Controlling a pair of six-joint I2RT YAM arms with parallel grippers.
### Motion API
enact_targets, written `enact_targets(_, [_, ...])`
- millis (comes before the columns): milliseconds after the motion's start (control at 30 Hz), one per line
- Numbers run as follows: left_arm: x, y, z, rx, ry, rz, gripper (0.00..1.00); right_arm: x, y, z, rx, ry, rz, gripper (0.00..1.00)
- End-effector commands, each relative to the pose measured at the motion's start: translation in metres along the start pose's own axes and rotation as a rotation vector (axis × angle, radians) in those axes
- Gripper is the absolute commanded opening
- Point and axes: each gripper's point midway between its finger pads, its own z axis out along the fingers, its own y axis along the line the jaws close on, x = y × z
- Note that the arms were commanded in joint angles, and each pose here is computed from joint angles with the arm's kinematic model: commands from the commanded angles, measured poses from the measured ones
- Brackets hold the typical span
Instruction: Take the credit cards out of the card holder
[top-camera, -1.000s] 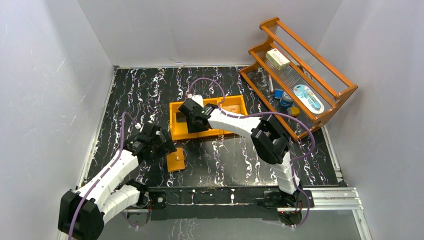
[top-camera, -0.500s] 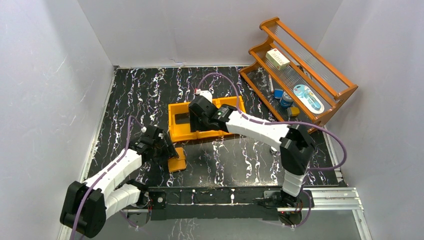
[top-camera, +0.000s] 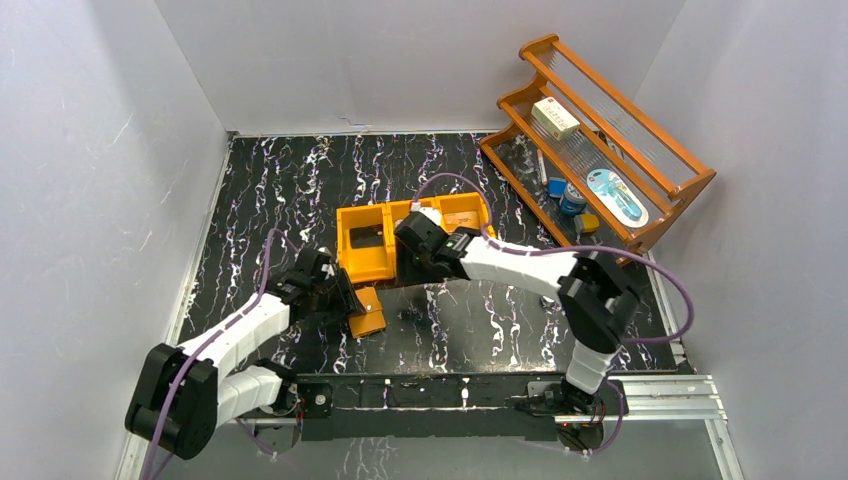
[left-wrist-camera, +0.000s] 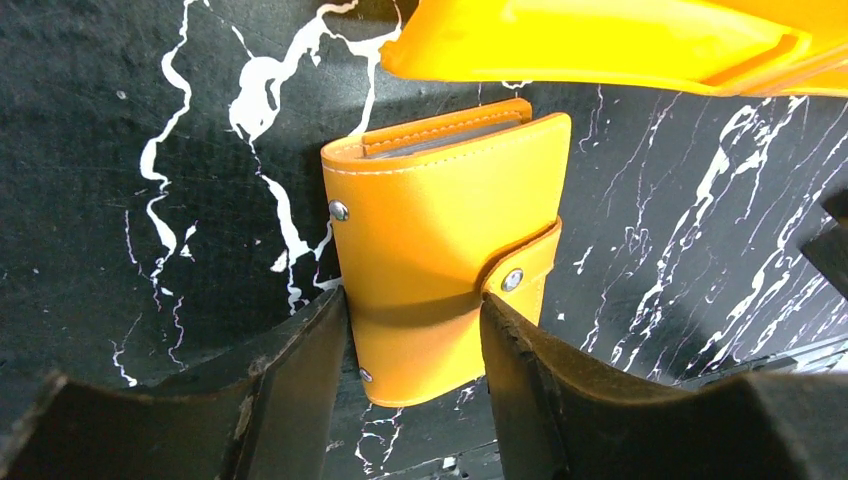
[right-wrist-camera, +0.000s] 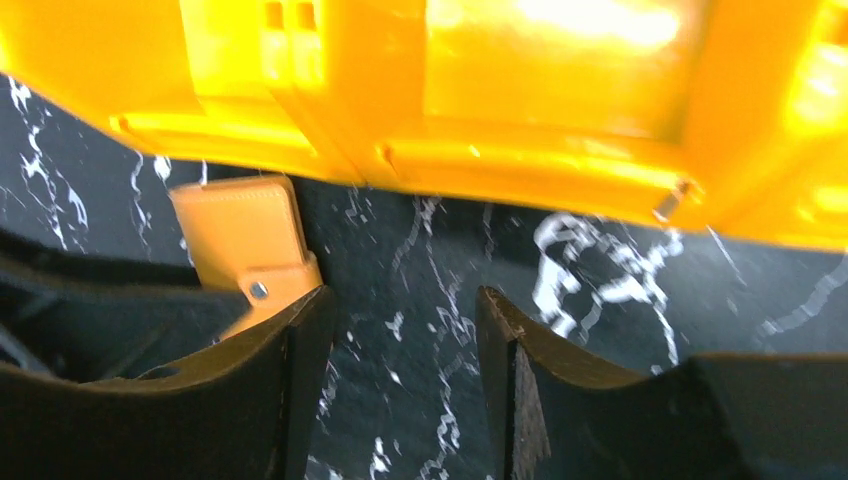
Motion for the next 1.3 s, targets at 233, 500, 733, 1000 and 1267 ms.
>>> enact_targets(233, [0.003,0.008,-0.024,0.000,-0.092,-0.062,0.64,-0.013,0.051,0.047,-0.104,0.024,0.064,0.58])
enact_targets(500, [-0.010,0.007,-0.034,-0.017,-0.157,-0.077,0.67,-0.024,0.047,0.071,-0.019,-0.044,0.087,0.57])
enact_targets(733, [-0.014,0.005,-0.037,-0.024,-0.163,-0.070,0.69,-0.034,0.050,0.080,0.031,-0.075,0.077,0.57])
enact_targets(1000, [-0.017,0.007,-0.036,-0.046,-0.169,-0.066,0.70,-0.020,0.072,0.054,-0.090,-0.036,-0.029,0.59])
enact_targets(1267, [-0.029,0.025,-0.051,-0.130,-0.282,-0.176,0.70,0.008,0.093,0.031,-0.194,0.007,-0.121,0.58])
